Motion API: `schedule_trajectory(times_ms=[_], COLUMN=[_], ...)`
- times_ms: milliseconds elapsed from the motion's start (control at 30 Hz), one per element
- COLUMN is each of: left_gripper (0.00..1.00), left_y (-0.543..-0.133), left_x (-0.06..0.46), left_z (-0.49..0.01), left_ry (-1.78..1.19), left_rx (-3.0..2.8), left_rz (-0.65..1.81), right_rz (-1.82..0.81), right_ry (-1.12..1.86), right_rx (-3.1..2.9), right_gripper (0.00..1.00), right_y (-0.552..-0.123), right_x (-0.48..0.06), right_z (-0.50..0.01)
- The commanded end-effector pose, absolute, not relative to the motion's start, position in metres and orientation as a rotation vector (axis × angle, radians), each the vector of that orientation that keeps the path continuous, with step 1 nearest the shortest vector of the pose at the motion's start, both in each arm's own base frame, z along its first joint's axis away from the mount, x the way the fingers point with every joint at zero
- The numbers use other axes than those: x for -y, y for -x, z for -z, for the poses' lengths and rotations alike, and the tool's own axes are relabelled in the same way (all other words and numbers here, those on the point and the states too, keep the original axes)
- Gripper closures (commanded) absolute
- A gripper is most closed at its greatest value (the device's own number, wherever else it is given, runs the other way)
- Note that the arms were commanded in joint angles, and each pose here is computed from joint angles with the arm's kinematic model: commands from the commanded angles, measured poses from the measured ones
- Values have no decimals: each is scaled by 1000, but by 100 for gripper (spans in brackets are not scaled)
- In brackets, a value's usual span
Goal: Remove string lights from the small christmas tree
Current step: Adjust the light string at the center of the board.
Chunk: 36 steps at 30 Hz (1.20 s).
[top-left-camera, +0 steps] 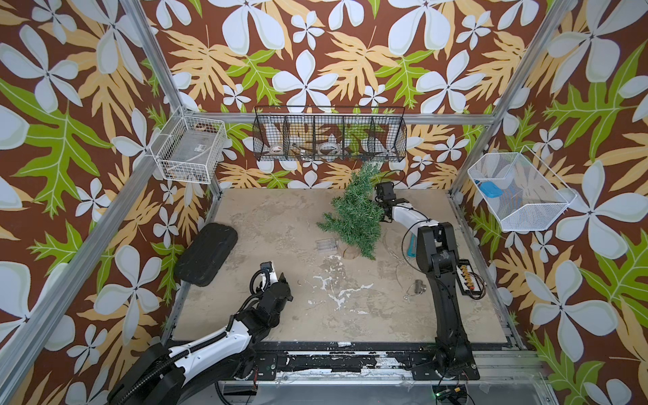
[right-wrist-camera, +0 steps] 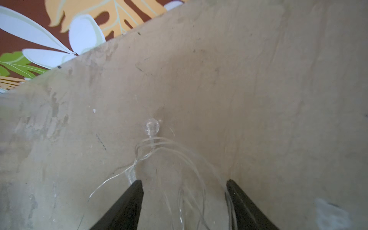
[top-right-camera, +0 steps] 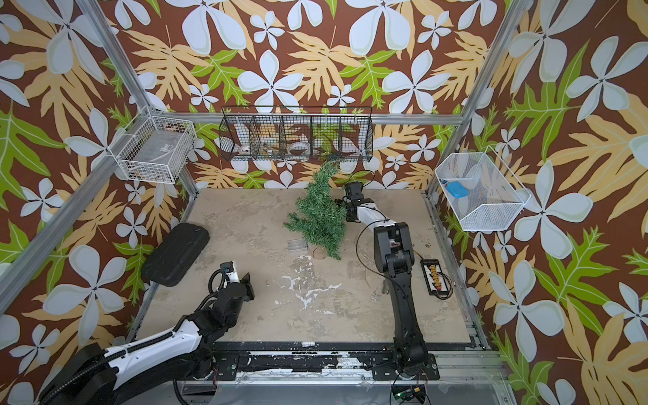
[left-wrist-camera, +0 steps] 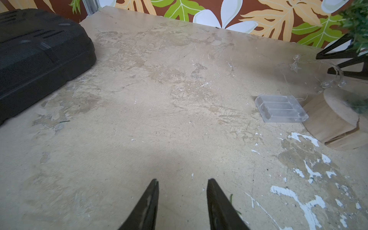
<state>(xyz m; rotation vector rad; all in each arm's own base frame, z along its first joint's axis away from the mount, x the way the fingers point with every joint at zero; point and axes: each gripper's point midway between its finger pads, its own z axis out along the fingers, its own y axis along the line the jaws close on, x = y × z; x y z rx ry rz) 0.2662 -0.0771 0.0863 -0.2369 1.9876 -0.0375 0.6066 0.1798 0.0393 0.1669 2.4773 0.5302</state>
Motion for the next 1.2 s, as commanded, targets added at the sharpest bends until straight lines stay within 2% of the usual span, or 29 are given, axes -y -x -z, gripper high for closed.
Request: schedule_trajectory(times_ms=[0,67,133,200,267,533,833,1000,1167], left_gripper=[58,58,58,58,58,59,59,59,59], left_y=[-270,-270,-269,-269,-269,-268,-268,-268,-267], left_x=[78,78,78,78,77,76,77,77,76], left_z=[-91,-91,-91,-91,-92,-93,-93,-93,-94], left_ry=[244,242,243,243,245,251,252,250,255], left_rx=[-1973,-1973,-1973,-1973,-1970,-1963,-1960,-1963,-1959], left_rz=[37,38,35,36,40,45,52,50,55], right_rz=[-492,-495,-484,-487,-516,-463,-369,-345,-368], right_ry=[-160,-179,-210,-261,-311,-499,-711,-732,-741], right_rx=[-2523,-2521,-2514,-2501,-2473,-2397,-2296,-2276,-2286], right_gripper=[41,56,77,93,100,100,100,100,100], right_y=[-599,-598,-600,-602,-605,-604,-566,-541,-490], right_x=[-181,-181,-175,-164,-154,-86,2,15,7], right_z=[-26,-24,-26,-31,-40,-64,-85,-95,-90])
